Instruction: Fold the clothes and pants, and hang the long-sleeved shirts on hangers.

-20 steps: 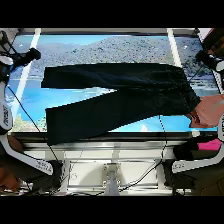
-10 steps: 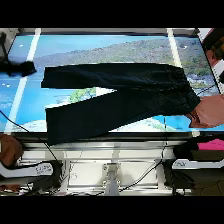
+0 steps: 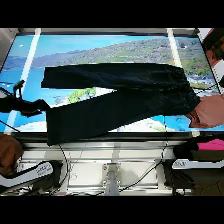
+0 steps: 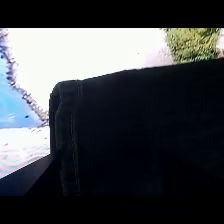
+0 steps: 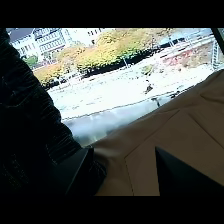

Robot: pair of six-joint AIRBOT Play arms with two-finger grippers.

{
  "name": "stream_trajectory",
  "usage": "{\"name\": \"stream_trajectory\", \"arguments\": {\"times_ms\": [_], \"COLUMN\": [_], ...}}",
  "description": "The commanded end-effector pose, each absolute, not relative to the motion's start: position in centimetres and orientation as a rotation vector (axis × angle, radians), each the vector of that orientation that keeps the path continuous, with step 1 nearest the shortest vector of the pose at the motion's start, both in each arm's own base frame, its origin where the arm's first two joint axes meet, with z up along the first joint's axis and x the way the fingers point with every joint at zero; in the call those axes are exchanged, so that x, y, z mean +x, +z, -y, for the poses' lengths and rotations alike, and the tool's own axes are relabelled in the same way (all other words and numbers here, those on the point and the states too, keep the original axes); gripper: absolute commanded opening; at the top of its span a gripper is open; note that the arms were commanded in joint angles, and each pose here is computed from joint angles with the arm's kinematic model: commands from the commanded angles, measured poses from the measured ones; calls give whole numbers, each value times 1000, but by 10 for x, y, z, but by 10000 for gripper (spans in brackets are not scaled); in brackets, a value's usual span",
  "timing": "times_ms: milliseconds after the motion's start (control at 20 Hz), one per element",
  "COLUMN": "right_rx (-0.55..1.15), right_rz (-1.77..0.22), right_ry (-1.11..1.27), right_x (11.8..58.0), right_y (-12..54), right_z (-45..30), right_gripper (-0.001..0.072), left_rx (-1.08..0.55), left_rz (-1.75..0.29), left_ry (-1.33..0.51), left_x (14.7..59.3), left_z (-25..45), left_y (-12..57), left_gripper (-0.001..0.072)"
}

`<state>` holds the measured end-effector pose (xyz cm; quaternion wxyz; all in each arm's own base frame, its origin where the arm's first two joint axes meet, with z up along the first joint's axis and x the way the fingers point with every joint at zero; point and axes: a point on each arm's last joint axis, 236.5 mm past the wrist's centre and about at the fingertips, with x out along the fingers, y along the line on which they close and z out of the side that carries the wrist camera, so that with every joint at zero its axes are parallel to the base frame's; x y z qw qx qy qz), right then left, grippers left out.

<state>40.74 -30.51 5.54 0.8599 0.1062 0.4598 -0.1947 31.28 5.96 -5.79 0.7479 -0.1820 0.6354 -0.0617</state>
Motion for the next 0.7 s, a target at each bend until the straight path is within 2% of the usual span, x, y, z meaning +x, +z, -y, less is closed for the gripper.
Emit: {"name": "stream_trajectory", "arguments": {"times_ms": [0,200,300,650], "right_rx": [212,215,219,248], "right_rz": [-959,-960,-968,-972], "right_ry": [-397,-397,-394,-375], "right_x": [409,409,408,408], "right_y": [57,57,56,54], "right_z": [304,304,303,296], "right_gripper": [447,447,447,447], "left_rx": [-277,-205,-204,-369], "left_rz": [-1424,-1333,-1286,-1294], "left_ry": [-171,-95,-84,-185], "left_x": [296,317,329,341], "left_z": [-69,-91,-94,-63], "left_y": [-78,-80,-78,-109], "left_gripper": [633,629,575,575]}}
